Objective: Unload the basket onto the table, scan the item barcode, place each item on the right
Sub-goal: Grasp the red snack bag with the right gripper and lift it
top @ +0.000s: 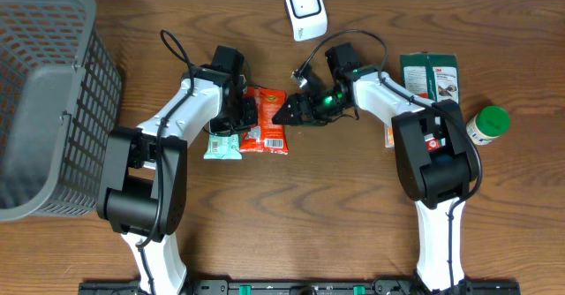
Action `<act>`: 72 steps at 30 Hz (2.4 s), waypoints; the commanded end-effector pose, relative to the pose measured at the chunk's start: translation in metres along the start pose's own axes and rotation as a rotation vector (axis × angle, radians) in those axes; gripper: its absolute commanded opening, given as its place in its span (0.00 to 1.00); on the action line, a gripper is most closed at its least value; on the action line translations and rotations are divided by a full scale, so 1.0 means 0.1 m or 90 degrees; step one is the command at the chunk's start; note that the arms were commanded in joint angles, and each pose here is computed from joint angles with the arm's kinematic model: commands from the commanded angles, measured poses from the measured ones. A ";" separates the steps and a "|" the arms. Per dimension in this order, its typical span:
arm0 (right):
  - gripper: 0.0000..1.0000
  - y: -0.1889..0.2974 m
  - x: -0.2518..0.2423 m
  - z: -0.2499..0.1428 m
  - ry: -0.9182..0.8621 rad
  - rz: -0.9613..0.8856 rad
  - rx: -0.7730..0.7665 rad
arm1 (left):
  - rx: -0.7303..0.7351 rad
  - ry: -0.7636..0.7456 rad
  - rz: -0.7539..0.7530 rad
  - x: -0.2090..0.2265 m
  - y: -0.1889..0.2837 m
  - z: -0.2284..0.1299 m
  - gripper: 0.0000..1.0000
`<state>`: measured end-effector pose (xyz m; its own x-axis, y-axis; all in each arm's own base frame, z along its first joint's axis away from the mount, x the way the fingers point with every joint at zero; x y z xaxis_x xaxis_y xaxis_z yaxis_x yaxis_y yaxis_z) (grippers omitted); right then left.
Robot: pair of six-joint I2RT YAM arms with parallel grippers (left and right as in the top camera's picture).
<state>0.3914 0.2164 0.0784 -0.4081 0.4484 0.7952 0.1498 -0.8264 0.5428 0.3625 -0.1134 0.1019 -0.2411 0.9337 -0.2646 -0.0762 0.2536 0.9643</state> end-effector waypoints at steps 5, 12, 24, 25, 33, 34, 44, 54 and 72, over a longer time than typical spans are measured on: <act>0.73 -0.16 0.00 -0.05 -0.025 0.003 0.007 | 0.035 -0.012 -0.013 -0.10 -0.12 -0.09 0.08; 0.72 -0.11 -0.06 -0.02 -0.015 -0.013 -0.006 | 0.035 -0.024 -0.015 -0.16 -0.14 -0.12 0.09; 0.52 0.26 -0.11 0.00 0.005 -0.118 -0.025 | 0.021 -0.076 -0.030 -0.25 -0.15 -0.13 0.08; 0.52 0.31 -0.08 0.00 0.010 -0.139 -0.023 | 0.019 -0.080 -0.031 -0.27 -0.16 -0.14 0.08; 0.62 0.75 0.21 -0.05 0.024 -0.320 -0.015 | -0.049 -0.133 -0.074 -0.54 0.14 -0.05 0.14; 0.63 0.78 0.23 -0.05 0.025 -0.320 -0.018 | -0.062 -0.136 -0.081 -0.57 0.21 -0.03 0.17; 0.68 0.68 0.22 0.02 0.027 -0.306 -0.036 | -0.144 -0.098 -0.025 -0.51 0.32 0.05 0.22; 0.69 0.44 0.29 0.05 0.058 -0.295 -0.027 | -0.119 -0.080 0.022 -0.40 -0.01 0.08 0.22; 0.74 0.43 0.15 0.05 0.014 -0.250 -0.039 | -0.096 -0.078 0.035 -0.35 -0.18 0.03 0.22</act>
<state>0.3943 0.2005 0.1223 -0.5004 0.7311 0.4637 -0.1076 -0.5839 0.8047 0.3803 -0.1517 0.1073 -0.1164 0.9668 -0.2276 -0.2442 0.1943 0.9501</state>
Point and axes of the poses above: each gripper's point midway between its finger pads, its own y axis back along the fingers, its own x axis along the line the jaws close on, z = x × y, the point moved 9 cm from there along y, back along the fingers, and after that the axes turned 8 degrees about y, right-handed, at the moved point
